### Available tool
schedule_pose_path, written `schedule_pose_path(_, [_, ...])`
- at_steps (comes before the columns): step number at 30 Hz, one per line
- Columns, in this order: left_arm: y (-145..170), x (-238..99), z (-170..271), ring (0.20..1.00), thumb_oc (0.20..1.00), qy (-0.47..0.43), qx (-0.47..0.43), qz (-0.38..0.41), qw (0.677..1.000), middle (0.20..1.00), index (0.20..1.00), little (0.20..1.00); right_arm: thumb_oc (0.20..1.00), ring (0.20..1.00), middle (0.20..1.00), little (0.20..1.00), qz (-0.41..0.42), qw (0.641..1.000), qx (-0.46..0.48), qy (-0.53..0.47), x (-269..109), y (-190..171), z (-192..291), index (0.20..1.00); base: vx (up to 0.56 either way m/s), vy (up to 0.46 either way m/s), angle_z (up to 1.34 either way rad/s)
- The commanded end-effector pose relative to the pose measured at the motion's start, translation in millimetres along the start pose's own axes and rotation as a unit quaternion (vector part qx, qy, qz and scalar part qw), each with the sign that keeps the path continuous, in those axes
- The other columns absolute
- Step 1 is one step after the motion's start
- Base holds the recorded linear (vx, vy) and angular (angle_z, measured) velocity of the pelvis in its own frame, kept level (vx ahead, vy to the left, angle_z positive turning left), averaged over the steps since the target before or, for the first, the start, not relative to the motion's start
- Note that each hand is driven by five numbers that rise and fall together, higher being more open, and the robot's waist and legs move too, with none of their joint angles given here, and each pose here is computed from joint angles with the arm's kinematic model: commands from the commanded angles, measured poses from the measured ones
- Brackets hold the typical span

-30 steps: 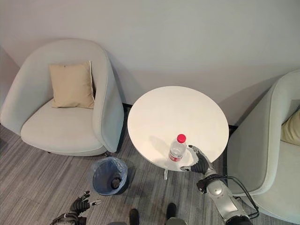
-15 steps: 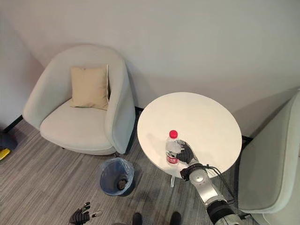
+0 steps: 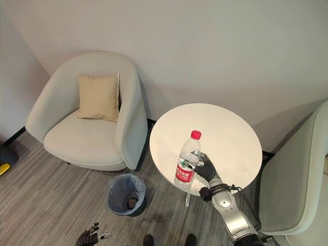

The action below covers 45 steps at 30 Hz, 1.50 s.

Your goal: Gather garbage on tea table into small bin, then transfer packed bag to large trash can.

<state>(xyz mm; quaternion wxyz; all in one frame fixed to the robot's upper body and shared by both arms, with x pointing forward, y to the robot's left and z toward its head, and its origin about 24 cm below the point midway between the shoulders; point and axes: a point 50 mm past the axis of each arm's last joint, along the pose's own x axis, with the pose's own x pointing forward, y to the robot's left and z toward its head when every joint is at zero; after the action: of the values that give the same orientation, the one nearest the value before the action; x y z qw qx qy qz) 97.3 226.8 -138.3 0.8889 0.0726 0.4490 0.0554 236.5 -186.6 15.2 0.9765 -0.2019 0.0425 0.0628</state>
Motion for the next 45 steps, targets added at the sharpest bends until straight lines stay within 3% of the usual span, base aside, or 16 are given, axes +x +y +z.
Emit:
schedule_pose_path(1, [14, 9, 30, 1.000, 1.000, -0.048, 0.016, 0.017, 0.999, 1.000, 1.000, 1.000, 0.200, 0.200, 0.200, 0.200, -0.005, 0.992, 0.019, -0.125, 18, -9, 48, 0.200, -0.18, -0.010, 0.62])
schedule_pose_path(4, [5, 16, 54, 1.000, 1.000, -0.085, 0.026, 0.006, 0.996, 1.000, 1.000, 1.000, 0.200, 0.200, 0.200, 0.200, -0.028, 0.991, -0.004, -0.132, 22, -19, 52, 0.200, -0.20, 0.071, 0.84])
schedule_pose_path(9, [3, 17, 57, 1.000, 1.000, -0.089, 0.030, 0.007, 0.996, 1.000, 1.000, 1.000, 0.200, 0.200, 0.200, 0.200, -0.036, 0.990, -0.017, -0.137, 26, -24, 57, 0.200, 0.03, 0.122, 0.62])
schedule_pose_path(16, [12, 15, 45, 1.000, 1.000, -0.068, 0.037, 0.020, 0.997, 1.000, 1.000, 1.000, 0.200, 0.200, 0.200, 0.200, -0.019, 0.990, -0.026, -0.138, 29, -16, 59, 0.200, 0.08, 0.203, 0.16])
schedule_pose_path(21, [31, 16, 60, 1.000, 1.000, -0.089, 0.038, 0.044, 0.994, 1.000, 1.000, 1.000, 0.200, 0.200, 0.200, 0.200, -0.001, 0.987, -0.023, -0.160, 32, -10, 70, 0.200, 0.03, 0.166, 0.01])
schedule_pose_path(31, [28, 17, 69, 1.000, 1.000, -0.104, 0.052, 0.030, 0.993, 1.000, 1.000, 1.000, 0.200, 0.200, 0.200, 0.200, 0.037, 0.981, -0.097, -0.162, 40, -6, 72, 0.200, 0.03, -0.016, 0.38])
schedule_pose_path(40, [4, 25, 140, 1.000, 1.000, -0.206, 0.024, 0.022, 0.978, 1.000, 1.000, 1.000, 0.200, 0.200, 0.200, 0.200, -0.065, 0.960, -0.119, -0.245, 94, -17, 145, 0.200, -0.09, -0.092, 0.28])
schedule_pose_path(45, [0, 20, 189, 1.000, 1.000, -0.277, 0.027, 0.023, 0.960, 1.000, 1.000, 1.000, 0.200, 0.200, 0.200, 0.200, -0.164, 0.928, -0.168, -0.289, 117, -52, 204, 0.200, -0.06, -0.022, 0.35])
